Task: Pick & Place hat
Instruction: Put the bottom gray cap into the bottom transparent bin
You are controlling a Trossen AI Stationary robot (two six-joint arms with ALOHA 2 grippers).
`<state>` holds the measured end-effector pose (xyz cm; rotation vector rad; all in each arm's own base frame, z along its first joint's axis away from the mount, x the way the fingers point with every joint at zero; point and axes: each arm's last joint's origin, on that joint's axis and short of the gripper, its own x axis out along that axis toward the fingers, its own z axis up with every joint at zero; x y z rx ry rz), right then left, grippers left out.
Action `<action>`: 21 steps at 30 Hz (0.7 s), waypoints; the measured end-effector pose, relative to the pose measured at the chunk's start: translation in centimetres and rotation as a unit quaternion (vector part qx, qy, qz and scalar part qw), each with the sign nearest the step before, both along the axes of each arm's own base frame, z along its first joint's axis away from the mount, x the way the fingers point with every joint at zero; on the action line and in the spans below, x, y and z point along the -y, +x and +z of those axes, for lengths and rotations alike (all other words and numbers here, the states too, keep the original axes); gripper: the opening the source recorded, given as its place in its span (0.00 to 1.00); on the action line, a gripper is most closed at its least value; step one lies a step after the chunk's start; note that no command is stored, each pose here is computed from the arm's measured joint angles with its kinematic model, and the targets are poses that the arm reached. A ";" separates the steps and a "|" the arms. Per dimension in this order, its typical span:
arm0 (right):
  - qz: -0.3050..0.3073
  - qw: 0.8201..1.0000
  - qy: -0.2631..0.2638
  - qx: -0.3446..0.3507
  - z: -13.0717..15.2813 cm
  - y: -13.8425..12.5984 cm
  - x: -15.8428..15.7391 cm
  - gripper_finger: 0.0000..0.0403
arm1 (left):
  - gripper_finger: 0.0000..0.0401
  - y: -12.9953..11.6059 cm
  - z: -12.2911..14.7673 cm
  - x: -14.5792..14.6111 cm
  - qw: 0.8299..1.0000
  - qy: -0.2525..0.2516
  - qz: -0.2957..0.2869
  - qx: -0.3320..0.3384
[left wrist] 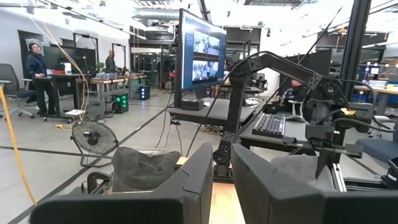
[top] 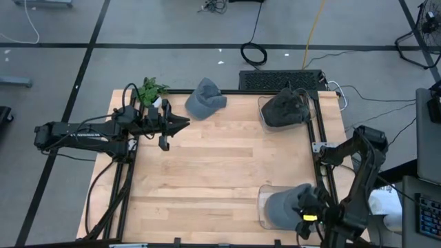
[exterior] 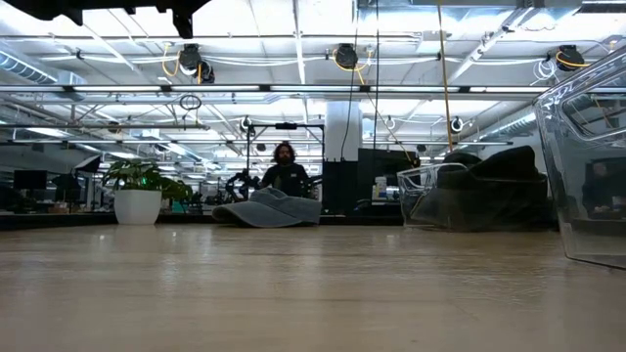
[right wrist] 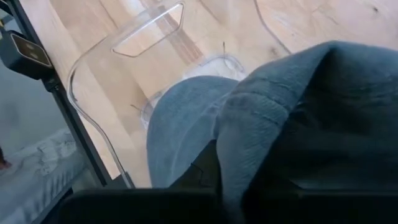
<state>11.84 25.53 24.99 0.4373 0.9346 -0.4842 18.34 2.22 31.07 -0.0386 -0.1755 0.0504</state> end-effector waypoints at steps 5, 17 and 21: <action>-0.012 1.000 0.017 0.007 -0.5 0.3 -0.6 0.00 | 0.17 0.0 0.0 0.0 1.000 0.000 0.000 0.000; -0.033 0.997 0.033 -0.062 -1.5 0.1 -1.0 0.21 | 0.17 0.0 0.0 0.0 1.000 0.000 0.000 0.000; -0.056 0.992 0.043 -0.102 -1.0 -0.4 -0.3 0.38 | 0.17 0.0 0.0 0.0 1.000 0.000 0.000 0.000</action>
